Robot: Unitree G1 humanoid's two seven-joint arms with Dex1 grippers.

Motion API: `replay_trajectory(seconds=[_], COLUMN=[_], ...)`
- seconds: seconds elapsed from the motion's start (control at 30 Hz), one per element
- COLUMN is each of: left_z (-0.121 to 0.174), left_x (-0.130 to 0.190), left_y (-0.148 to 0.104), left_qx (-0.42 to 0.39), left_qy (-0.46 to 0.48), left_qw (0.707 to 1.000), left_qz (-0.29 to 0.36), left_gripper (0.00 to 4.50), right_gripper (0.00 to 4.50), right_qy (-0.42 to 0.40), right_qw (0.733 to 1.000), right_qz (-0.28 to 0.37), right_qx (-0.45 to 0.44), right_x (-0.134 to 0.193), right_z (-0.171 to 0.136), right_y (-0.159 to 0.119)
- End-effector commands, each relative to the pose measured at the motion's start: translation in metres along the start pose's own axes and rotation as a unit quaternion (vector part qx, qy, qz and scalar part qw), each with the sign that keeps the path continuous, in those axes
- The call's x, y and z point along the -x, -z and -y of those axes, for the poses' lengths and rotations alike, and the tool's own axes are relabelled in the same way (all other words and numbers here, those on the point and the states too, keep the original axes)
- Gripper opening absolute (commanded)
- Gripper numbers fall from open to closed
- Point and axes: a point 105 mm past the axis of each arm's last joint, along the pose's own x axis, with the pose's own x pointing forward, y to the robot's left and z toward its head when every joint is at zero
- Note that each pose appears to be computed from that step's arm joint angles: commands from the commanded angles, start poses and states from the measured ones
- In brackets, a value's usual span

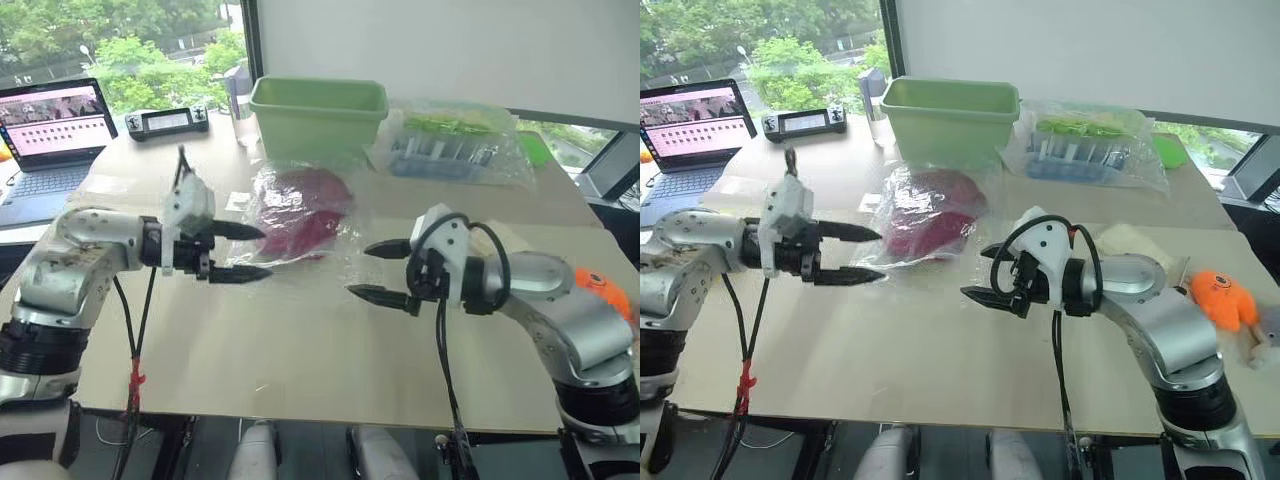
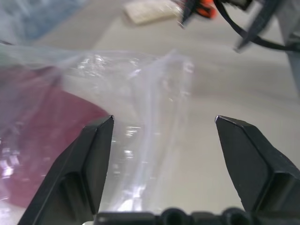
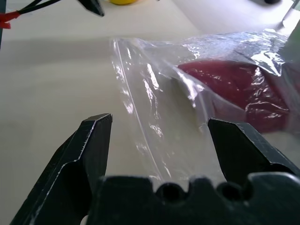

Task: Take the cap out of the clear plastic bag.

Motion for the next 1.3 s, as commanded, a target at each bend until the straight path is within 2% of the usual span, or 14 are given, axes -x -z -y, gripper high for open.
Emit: replay_trajectory(seconds=[0.03, 0.17, 0.33, 0.5, 0.63, 0.7, 0.8, 0.87, 0.97, 1.07, 1.17, 1.3], left_z=[-0.007, -0.022, -0.035, -0.043, -0.052, -0.059, -0.071, -0.076, -0.080, -0.084, -0.085, -0.084], left_x=[-0.010, -0.021, -0.029, -0.040, -0.055, -0.066, -0.080, -0.090, -0.100, -0.103, -0.104, -0.104], left_y=[0.001, 0.010, 0.009, 0.000, -0.005, -0.013, -0.026, -0.033, -0.038, -0.041, -0.042, -0.043], left_qx=[-0.086, -0.144, -0.176, -0.180, -0.211, -0.227, -0.242, -0.249, -0.259, -0.261, -0.262, -0.269], left_qy=[-0.028, -0.065, -0.087, -0.094, -0.092, -0.095, -0.100, -0.099, -0.085, -0.079, -0.072, -0.065], left_qw=[0.996, 0.987, 0.980, 0.979, 0.973, 0.969, 0.965, 0.963, 0.962, 0.961, 0.962, 0.961], left_qz=[-0.025, -0.044, -0.032, 0.004, 0.008, 0.018, 0.031, 0.033, 0.030, 0.030, 0.030, 0.026], left_gripper=[3.69, 3.69, 3.69, 2.37, 0.87, 0.19, 0.08, 0.08, 0.08, 0.08, 0.08, 0.08], right_gripper=[3.91, 3.91, 3.91, 3.91, 3.91, 3.91, 3.91, 3.91, 3.91, 3.91, 3.91, 3.91], right_qy=[0.012, 0.009, 0.016, 0.016, 0.014, 0.010, 0.063, 0.114, 0.123, 0.156, 0.181, 0.193], right_qw=[1.000, 0.999, 0.999, 1.000, 0.998, 0.995, 0.986, 0.968, 0.942, 0.894, 0.835, 0.728], right_qz=[0.022, 0.029, 0.030, 0.018, -0.026, -0.023, -0.017, 0.001, 0.026, 0.053, 0.071, 0.124], right_qx=[0.014, 0.013, 0.010, -0.006, -0.055, -0.092, -0.152, -0.223, -0.311, -0.418, -0.514, -0.646], right_x=[0.004, 0.002, 0.002, 0.002, -0.002, -0.005, -0.011, -0.019, -0.036, -0.052, -0.063, -0.075], right_z=[0.003, 0.000, 0.000, -0.007, -0.022, -0.033, -0.028, -0.021, -0.027, -0.016, -0.003, 0.013], right_y=[-0.016, -0.021, -0.022, -0.015, 0.013, 0.021, 0.032, 0.037, 0.036, 0.038, 0.048, 0.070])
